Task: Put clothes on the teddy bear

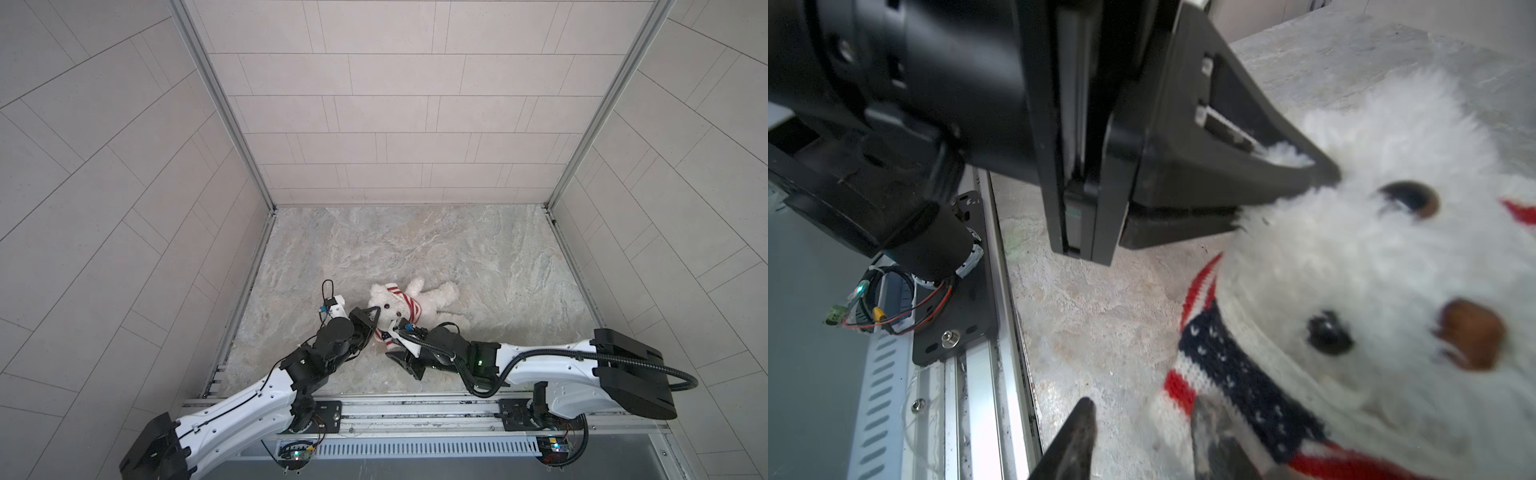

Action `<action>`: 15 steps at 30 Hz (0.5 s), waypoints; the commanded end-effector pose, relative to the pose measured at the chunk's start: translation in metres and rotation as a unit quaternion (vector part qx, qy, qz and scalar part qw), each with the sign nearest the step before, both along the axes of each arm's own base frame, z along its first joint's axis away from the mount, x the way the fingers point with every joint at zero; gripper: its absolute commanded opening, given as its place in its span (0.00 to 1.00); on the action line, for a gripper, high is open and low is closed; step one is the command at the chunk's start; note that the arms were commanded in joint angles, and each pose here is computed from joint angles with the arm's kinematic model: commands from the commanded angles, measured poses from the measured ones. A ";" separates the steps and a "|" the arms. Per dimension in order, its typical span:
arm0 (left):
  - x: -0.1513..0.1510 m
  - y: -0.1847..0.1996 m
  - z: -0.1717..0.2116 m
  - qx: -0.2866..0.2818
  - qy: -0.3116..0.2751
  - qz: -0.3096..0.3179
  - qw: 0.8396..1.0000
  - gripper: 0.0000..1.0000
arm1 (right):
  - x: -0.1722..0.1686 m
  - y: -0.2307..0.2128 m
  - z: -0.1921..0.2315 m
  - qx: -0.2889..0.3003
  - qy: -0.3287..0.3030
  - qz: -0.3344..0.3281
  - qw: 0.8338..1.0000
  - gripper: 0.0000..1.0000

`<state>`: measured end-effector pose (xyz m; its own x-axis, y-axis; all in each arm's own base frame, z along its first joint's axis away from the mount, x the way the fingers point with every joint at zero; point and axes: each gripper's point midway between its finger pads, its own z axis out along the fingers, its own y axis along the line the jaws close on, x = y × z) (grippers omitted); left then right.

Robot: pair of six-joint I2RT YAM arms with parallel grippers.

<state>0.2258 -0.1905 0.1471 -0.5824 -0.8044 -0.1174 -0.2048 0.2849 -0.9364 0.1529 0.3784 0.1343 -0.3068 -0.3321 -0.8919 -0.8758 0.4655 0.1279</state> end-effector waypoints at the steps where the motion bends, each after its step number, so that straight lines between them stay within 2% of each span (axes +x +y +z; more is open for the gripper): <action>1: 0.006 -0.004 0.033 -0.038 -0.033 0.010 0.999 0.00 | 0.012 0.002 0.006 0.005 -0.019 -0.032 0.999 0.36; 5: 0.006 -0.004 0.035 -0.041 -0.034 0.010 0.999 0.00 | 0.020 -0.006 -0.008 -0.024 -0.022 -0.060 0.998 0.26; 7: 0.006 -0.005 0.037 -0.045 -0.037 0.010 0.998 0.00 | 0.024 -0.011 -0.011 -0.035 -0.026 -0.072 0.996 0.25; 8: 0.006 -0.005 0.037 -0.047 -0.038 0.010 0.998 0.00 | 0.026 -0.013 -0.010 -0.036 -0.028 -0.079 0.996 0.26; 12: 0.007 -0.007 0.040 -0.050 -0.040 0.007 0.998 0.00 | 0.030 -0.022 -0.012 -0.037 -0.037 -0.099 0.994 0.41; 15: 0.007 -0.010 0.042 -0.051 -0.041 0.005 0.998 0.00 | 0.033 -0.022 -0.013 -0.037 -0.039 -0.107 0.993 0.46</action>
